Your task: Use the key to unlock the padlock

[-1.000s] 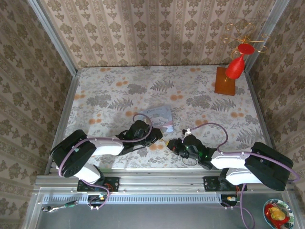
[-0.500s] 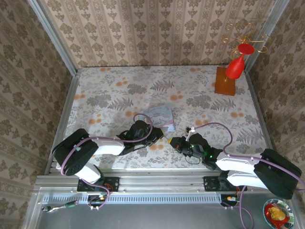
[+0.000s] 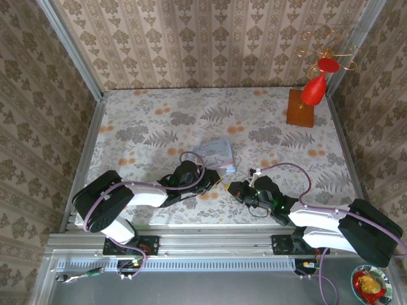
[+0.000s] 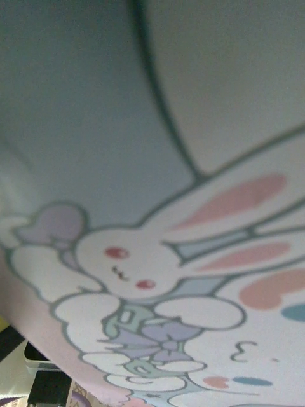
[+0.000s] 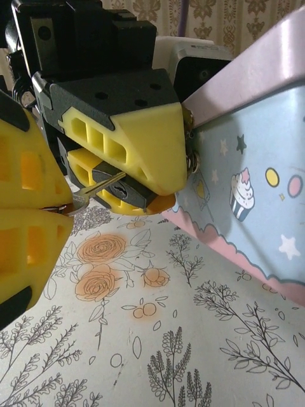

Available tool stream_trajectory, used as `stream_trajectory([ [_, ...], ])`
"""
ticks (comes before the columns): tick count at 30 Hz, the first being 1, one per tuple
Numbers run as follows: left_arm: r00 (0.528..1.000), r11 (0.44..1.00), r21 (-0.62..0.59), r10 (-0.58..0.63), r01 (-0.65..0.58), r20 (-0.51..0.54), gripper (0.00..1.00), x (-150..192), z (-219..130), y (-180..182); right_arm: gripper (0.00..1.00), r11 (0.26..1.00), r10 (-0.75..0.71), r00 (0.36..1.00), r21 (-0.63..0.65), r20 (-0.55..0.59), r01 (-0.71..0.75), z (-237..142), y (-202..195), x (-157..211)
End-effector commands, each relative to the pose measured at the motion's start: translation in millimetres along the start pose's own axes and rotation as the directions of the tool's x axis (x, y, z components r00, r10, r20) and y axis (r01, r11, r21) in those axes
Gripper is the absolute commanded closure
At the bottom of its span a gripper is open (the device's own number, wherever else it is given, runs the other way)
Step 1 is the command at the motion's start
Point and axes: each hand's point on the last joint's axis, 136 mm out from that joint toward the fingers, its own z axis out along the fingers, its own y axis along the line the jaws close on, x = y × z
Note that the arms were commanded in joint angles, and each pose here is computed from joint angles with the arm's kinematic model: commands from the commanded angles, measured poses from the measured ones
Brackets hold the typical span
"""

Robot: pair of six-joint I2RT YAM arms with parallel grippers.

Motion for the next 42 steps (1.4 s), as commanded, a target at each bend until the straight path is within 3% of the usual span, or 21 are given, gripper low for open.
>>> stream_trajectory([
  [1, 1.0, 0.998, 0.066, -0.018, 0.019, -0.026, 0.97, 4, 2, -16, 1.0, 1.0, 0.009, 1.0, -0.001, -0.013, -0.009, -3, -3, 2],
  [42, 0.999, 0.99, 0.134, -0.041, 0.044, -0.029, 0.97, 2, 1, -22, 1.0, 1.0, 0.015, 1.0, -0.005, -0.009, -0.015, -3, 3, -2],
])
